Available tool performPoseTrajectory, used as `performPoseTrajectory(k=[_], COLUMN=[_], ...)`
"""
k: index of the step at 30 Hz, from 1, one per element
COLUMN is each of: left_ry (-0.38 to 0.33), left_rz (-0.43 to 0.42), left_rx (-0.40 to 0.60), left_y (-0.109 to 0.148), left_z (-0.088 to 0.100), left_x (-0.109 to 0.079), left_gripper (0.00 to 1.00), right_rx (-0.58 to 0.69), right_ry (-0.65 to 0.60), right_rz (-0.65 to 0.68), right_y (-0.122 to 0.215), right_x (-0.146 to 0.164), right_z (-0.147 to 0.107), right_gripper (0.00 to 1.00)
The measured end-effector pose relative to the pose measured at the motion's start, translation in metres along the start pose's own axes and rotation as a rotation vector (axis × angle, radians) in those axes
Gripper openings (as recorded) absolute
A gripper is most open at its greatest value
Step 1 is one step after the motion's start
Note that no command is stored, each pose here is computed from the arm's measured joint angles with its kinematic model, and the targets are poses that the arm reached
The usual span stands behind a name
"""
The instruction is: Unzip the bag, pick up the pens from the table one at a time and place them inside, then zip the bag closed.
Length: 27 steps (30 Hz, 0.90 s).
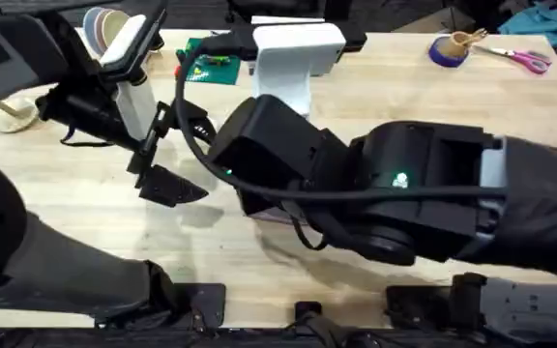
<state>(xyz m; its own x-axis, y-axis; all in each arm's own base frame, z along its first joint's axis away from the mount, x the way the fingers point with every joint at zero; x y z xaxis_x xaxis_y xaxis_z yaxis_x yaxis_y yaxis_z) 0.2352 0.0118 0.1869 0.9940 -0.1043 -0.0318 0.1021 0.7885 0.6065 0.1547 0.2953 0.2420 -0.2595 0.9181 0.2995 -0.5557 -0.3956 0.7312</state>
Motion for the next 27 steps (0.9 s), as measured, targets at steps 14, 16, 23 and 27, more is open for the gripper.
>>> performPoseTrajectory(k=[14, 16, 23, 27], left_ry=[-0.084, -0.091, -0.122, -0.143], left_rz=[-0.060, -0.065, -0.092, -0.101], left_rx=[-0.034, -0.032, -0.042, -0.034], left_y=[-0.043, -0.050, -0.064, -0.073], left_z=[0.004, 0.005, 0.014, 0.017], left_x=[0.001, 0.003, 0.006, 0.008], left_gripper=[0.993, 0.993, 0.993, 0.999], right_rx=[-0.002, -0.002, -0.002, -0.002], right_ry=[0.003, 0.003, 0.003, 0.003], right_rz=[-0.003, -0.002, -0.003, -0.003], right_y=[0.000, 0.000, 0.000, -0.001], right_x=[-0.001, -0.001, -0.001, -0.001], right_z=[0.001, 0.001, 0.001, 0.001], right_gripper=[0.032, 0.032, 0.031, 0.031])
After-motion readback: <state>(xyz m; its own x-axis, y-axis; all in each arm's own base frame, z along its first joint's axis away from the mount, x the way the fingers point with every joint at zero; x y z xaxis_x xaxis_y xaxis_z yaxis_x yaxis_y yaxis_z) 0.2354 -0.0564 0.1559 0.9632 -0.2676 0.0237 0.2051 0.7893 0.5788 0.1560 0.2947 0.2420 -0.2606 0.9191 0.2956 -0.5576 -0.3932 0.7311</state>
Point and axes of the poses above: each hand's point on the last joint's axis, 136 mm out from that joint toward the fingers, its own y axis back along the fingers, its own x axis along the line the jaws close on, z = x × y, the point moved 9 cm from there along y, back along the fingers, and after that the axes turned 7 degrees about -y, right-handed, at the moved point
